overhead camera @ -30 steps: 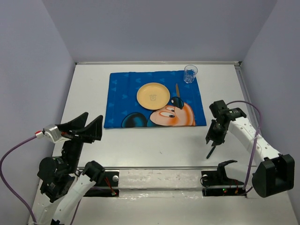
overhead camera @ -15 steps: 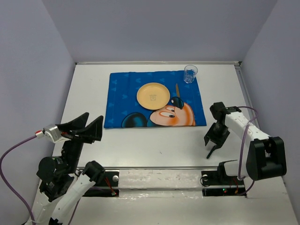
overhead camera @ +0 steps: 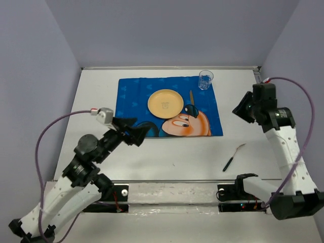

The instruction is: Set the dinner table for one person

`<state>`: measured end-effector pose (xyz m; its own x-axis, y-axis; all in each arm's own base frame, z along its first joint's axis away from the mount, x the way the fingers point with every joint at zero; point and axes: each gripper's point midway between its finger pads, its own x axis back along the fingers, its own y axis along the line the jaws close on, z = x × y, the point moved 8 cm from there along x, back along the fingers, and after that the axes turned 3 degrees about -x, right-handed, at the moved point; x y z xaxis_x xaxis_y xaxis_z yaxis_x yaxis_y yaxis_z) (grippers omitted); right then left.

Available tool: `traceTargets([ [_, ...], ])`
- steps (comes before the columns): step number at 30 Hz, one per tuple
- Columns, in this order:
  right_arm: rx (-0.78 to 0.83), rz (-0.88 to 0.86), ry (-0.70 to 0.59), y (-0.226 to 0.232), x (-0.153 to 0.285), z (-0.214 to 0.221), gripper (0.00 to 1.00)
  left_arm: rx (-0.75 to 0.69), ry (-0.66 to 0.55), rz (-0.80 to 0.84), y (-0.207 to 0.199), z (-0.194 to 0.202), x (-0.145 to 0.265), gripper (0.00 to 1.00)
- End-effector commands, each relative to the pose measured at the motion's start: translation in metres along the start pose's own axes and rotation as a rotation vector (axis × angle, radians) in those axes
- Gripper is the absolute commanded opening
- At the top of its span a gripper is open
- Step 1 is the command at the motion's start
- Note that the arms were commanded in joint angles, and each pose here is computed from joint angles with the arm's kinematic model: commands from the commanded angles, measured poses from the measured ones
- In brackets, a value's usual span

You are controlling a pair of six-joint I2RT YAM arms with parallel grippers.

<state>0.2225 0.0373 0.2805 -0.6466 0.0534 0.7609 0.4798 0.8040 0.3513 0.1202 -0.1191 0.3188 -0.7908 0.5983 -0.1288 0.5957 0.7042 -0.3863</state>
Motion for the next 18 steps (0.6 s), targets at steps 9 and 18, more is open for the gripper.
traceTargets([
  [9,0.150,-0.436,-0.386,0.024,0.156,-0.044,0.40,0.037,0.473,0.230,-0.148,0.166,-0.113,0.95],
  [18,0.195,-0.527,-0.398,0.019,0.149,-0.026,0.40,-0.196,0.672,0.122,-0.190,0.278,-0.140,0.78],
])
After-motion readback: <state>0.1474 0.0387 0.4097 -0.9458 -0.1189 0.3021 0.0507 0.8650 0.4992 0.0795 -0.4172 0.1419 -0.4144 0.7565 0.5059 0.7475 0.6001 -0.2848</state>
